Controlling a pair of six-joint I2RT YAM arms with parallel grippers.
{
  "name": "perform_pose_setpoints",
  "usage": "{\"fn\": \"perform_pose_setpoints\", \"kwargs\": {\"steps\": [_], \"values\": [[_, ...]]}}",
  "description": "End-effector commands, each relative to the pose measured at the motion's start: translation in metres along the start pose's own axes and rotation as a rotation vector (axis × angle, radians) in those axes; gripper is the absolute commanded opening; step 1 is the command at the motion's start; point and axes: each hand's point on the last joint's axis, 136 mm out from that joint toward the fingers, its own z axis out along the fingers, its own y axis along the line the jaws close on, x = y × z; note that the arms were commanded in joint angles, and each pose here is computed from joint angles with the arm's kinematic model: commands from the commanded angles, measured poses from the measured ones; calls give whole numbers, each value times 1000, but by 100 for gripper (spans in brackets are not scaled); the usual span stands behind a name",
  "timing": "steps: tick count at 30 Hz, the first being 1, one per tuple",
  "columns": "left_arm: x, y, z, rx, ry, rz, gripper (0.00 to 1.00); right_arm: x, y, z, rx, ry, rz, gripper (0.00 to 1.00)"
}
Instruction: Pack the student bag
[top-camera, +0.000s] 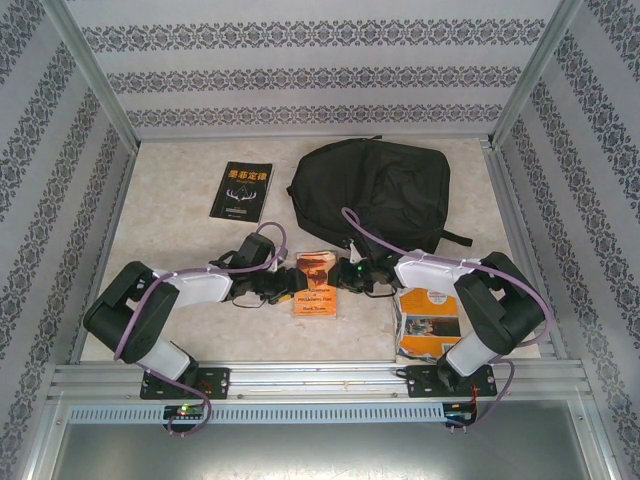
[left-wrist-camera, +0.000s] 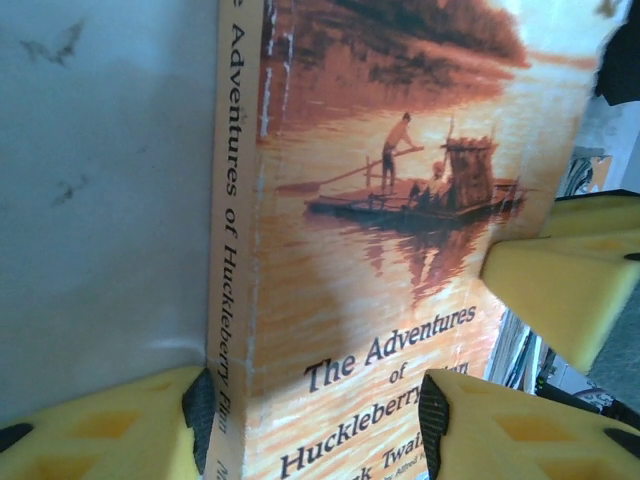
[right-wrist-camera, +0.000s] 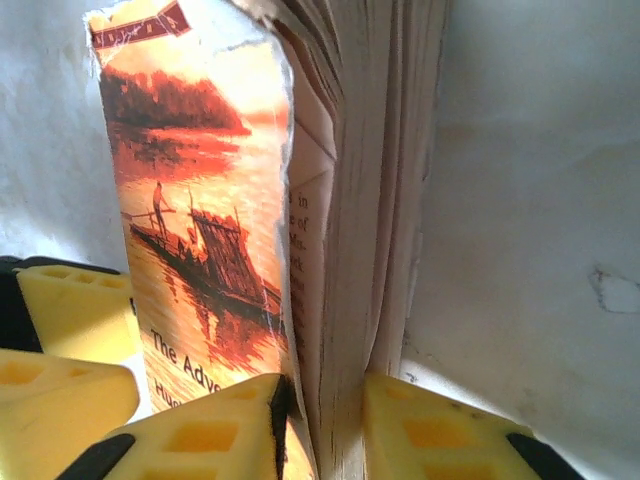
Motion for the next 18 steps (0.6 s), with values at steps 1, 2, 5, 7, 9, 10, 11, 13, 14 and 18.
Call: {"fn": "perform_pose_setpoints", "kwargs": {"steps": [1,2,5,7,9,10,11,13,14,18], "values": [[-9,-14,3,45,-20,44,56,-4,24,-5,-67,-5,-34,23],[-9,-13,3,44,-18,42,56,-4,26,-8,-71,-7,-37,23],[-9,-13,4,45,-17,44,54,-2,29,-12,-80,-6,-39,21],[-8,-13,4,47,-14,46,54,0,35,-14,-103,5,-42,21],[-8,-13,5,47,-12,45,54,3,40,-15,-123,26,-46,21],[-8,-13,5,48,-11,43,53,5,43,-15,-132,36,-51,22],[-9,-13,5,49,-10,43,53,7,45,-15,-139,46,-59,23],[-9,-14,6,52,-11,46,53,11,50,-13,-158,70,-66,26],[-9,-14,6,51,-9,47,53,12,51,-11,-166,84,-67,27],[-10,-14,7,52,-7,47,52,13,47,-2,-157,100,-62,26]]}}
